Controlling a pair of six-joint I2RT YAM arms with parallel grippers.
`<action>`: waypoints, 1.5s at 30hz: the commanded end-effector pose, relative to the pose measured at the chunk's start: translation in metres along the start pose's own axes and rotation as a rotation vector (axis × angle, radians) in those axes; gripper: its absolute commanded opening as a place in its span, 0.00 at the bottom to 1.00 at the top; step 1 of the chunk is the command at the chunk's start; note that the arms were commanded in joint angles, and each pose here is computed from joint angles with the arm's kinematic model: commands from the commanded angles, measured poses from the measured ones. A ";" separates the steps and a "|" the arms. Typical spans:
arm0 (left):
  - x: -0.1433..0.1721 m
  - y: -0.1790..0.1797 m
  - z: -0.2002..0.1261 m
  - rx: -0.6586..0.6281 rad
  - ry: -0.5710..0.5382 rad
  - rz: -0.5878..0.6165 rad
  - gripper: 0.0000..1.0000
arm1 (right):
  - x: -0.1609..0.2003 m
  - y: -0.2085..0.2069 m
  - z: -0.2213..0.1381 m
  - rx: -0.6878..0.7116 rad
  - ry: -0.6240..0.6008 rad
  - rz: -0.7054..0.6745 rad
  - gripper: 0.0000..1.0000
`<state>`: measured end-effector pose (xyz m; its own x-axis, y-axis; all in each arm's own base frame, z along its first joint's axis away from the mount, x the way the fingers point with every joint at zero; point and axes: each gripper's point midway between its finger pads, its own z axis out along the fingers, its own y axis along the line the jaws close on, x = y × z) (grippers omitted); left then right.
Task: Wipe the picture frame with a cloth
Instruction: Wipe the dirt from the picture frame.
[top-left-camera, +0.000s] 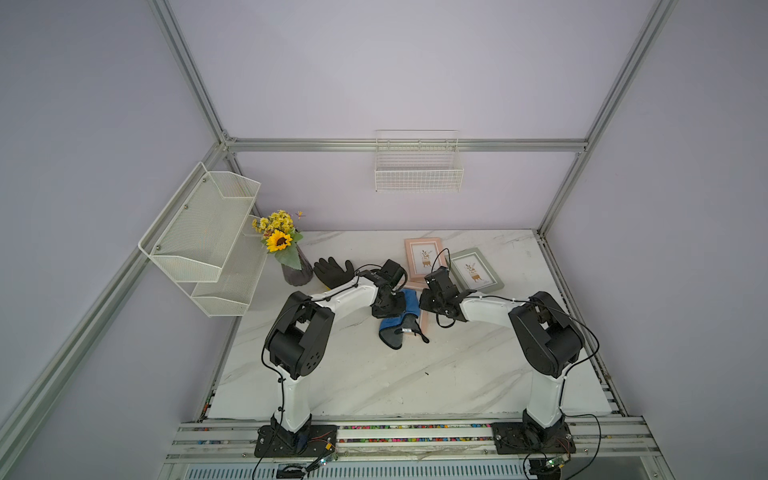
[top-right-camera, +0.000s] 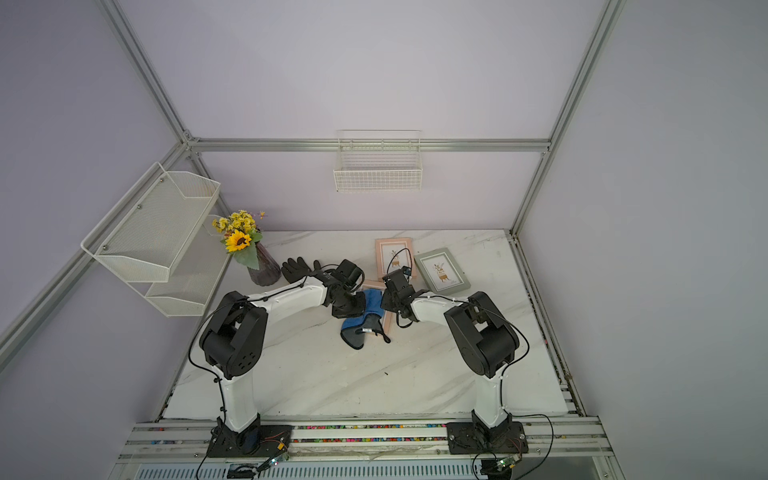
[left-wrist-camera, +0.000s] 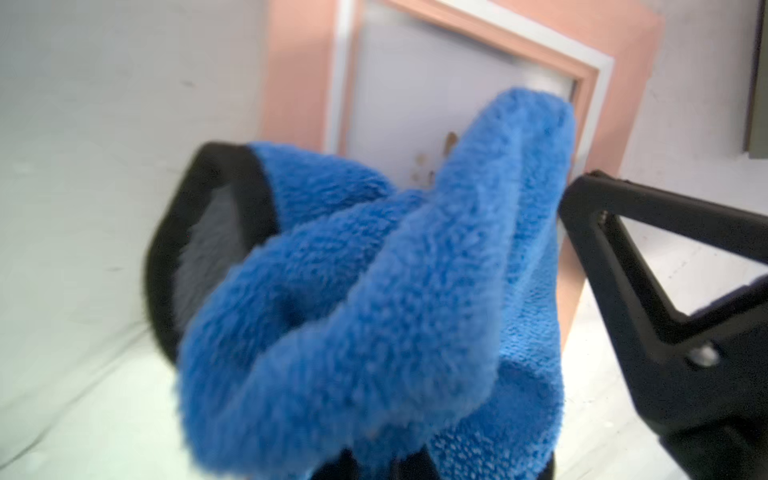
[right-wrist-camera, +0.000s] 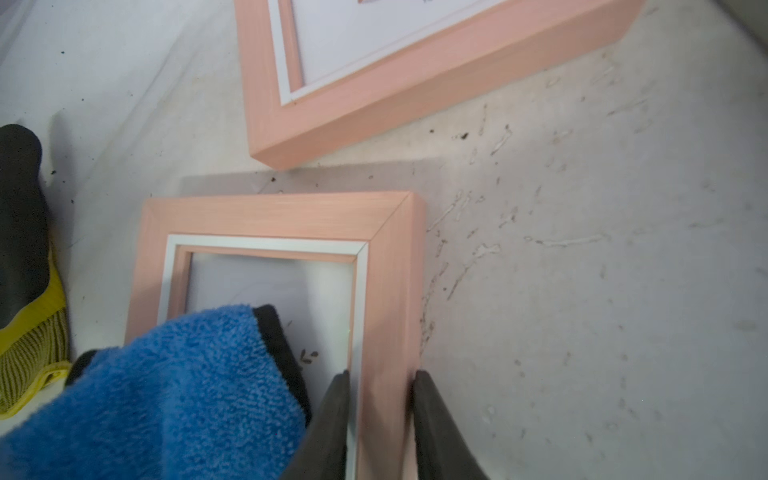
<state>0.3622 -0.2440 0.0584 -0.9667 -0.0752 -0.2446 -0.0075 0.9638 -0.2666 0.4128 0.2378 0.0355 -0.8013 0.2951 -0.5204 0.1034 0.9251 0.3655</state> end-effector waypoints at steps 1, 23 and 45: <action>-0.010 0.039 -0.026 -0.133 -0.062 -0.003 0.00 | 0.037 -0.037 0.007 0.128 0.121 -0.025 0.28; -0.022 0.073 -0.085 -0.156 -0.183 -0.012 0.00 | 0.032 -0.032 0.007 0.119 0.115 -0.031 0.28; -0.049 -0.017 0.016 -0.086 -0.027 0.159 0.00 | 0.035 -0.034 0.006 0.123 0.122 -0.026 0.27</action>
<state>0.4232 -0.2605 0.0565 -0.9470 0.0369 -0.3191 0.0916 0.9831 -0.1582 0.4120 0.2377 0.0355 -0.8044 0.2917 -0.5175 0.1051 0.9273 0.3593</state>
